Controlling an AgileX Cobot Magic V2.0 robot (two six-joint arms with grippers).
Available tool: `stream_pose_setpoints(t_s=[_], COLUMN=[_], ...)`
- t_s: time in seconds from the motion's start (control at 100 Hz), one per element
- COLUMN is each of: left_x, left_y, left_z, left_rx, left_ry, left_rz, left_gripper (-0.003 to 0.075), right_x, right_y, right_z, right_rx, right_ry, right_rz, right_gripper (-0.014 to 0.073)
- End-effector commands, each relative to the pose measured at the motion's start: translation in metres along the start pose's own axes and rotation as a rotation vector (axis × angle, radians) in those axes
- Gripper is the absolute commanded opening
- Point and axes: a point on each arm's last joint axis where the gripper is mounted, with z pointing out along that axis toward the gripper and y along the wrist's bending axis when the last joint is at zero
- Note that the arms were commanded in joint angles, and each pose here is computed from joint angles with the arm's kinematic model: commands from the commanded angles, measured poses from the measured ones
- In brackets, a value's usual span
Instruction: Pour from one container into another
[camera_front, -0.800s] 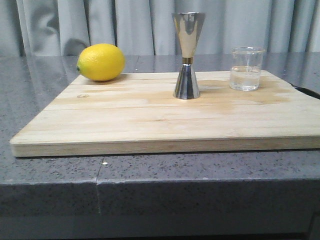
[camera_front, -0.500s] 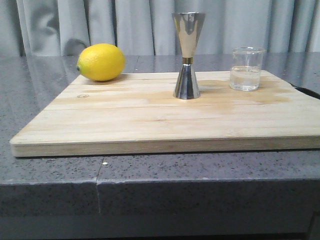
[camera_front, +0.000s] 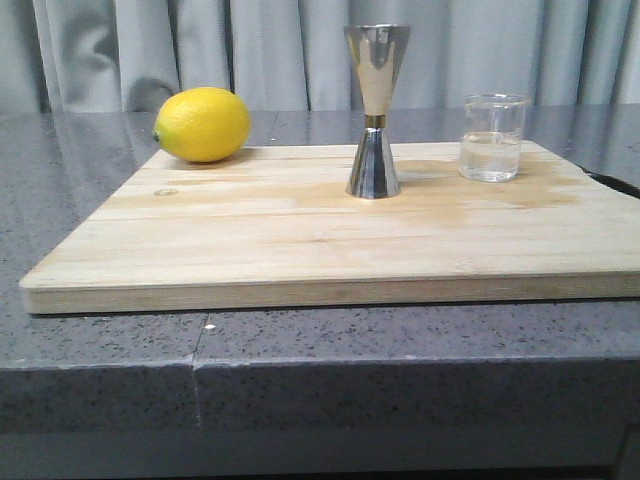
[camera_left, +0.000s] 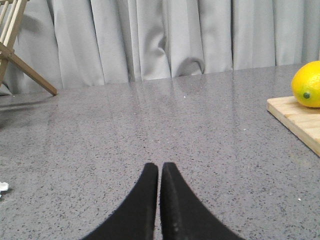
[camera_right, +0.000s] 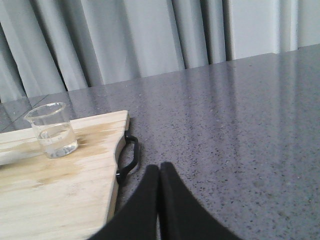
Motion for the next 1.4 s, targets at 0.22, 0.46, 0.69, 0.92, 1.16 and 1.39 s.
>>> stream_pose_setpoints(t_s=[0.22, 0.46, 0.69, 0.92, 1.16, 1.39], left_x=[-0.001, -0.014, -0.024, -0.036, -0.095, -0.154], left_y=[0.001, 0.01, 0.015, 0.015, 0.006, -0.004], left_z=[-0.001, -0.004, -0.008, -0.01, -0.015, 0.02], left_rx=[-0.013, -0.065, -0.093, -0.027, 0.07, 0.187], left_ry=[-0.116, -0.288, -0.375, -0.401, -0.251, 0.017], left_rz=[-0.054, -0.407, -0.485, -0.726, -0.6, -0.295], left_gripper=[-0.0019, -0.0019, -0.0019, -0.0019, -0.002, -0.0019], right_x=[-0.012, -0.028, -0.045, -0.076, -0.129, -0.158], right_y=[0.003, 0.006, 0.01, 0.014, 0.02, 0.025], right_z=[-0.002, -0.008, -0.016, -0.019, -0.008, 0.057], right_rx=[-0.043, -0.085, -0.146, -0.117, -0.02, 0.018], right_ry=[-0.203, -0.396, -0.57, -0.458, -0.141, 0.062], right_rz=[-0.011, 0.009, 0.089, 0.114, 0.07, -0.082], right_gripper=[-0.0075, -0.0075, -0.0075, -0.0075, -0.0075, -0.0075])
